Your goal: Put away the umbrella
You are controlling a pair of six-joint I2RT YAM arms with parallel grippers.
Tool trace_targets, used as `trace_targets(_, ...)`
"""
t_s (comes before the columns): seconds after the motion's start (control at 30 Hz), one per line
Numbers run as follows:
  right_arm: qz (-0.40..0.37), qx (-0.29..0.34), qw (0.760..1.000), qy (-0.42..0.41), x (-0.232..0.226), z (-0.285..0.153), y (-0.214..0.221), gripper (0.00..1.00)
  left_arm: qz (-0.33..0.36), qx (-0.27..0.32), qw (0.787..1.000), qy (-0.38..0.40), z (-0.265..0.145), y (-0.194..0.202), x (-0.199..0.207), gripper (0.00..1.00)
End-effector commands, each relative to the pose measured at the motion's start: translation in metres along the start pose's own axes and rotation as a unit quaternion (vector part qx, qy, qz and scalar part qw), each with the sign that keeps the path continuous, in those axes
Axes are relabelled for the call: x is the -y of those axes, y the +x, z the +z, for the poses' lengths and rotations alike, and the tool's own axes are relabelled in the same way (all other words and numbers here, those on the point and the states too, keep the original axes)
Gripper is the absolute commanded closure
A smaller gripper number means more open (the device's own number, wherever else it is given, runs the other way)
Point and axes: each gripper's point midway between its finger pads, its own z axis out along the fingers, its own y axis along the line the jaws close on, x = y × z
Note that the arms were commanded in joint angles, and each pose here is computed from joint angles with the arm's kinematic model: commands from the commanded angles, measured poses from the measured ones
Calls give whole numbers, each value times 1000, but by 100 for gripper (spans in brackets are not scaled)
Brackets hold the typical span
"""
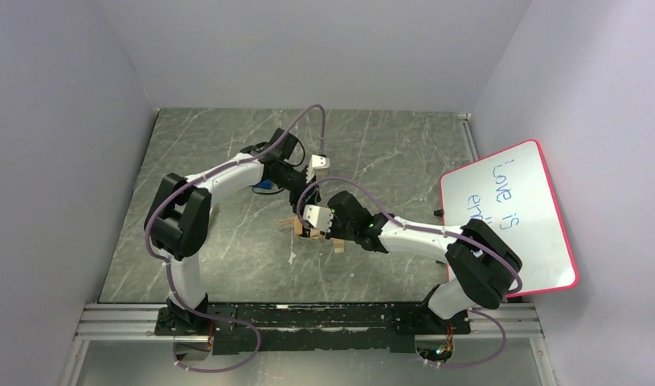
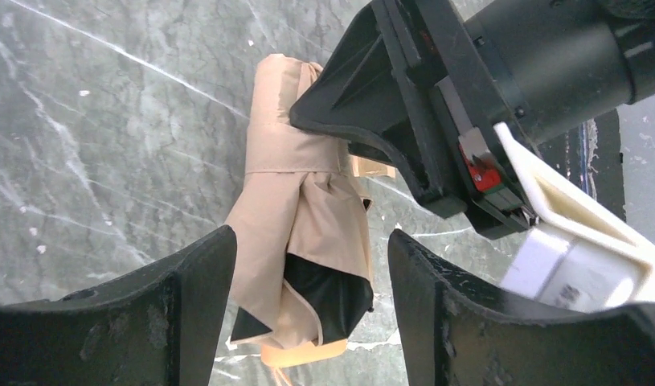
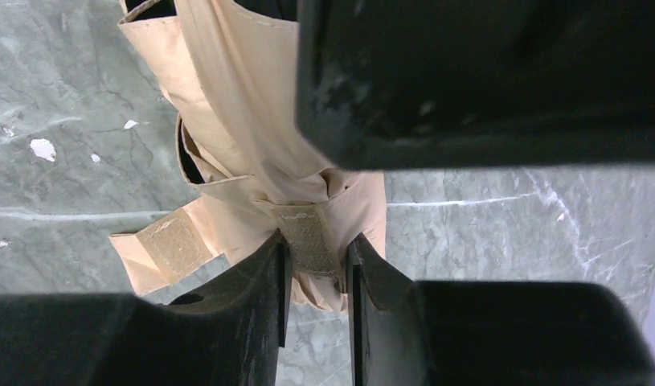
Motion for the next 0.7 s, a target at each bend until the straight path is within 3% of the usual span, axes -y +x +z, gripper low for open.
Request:
trace_targets(0.0,5,-69,994,-88,-54,9,46,84,-3,-42,999,34,26,27,16,27)
trace_targets(0.17,4,-69,994,-90,-54,8,46,84,-31,-88,995,29,37,56,7,28)
trace_targets(0.67,1,-68,994,-85,-54,8,47,85,-56,-138,988,35,50,99,9,29)
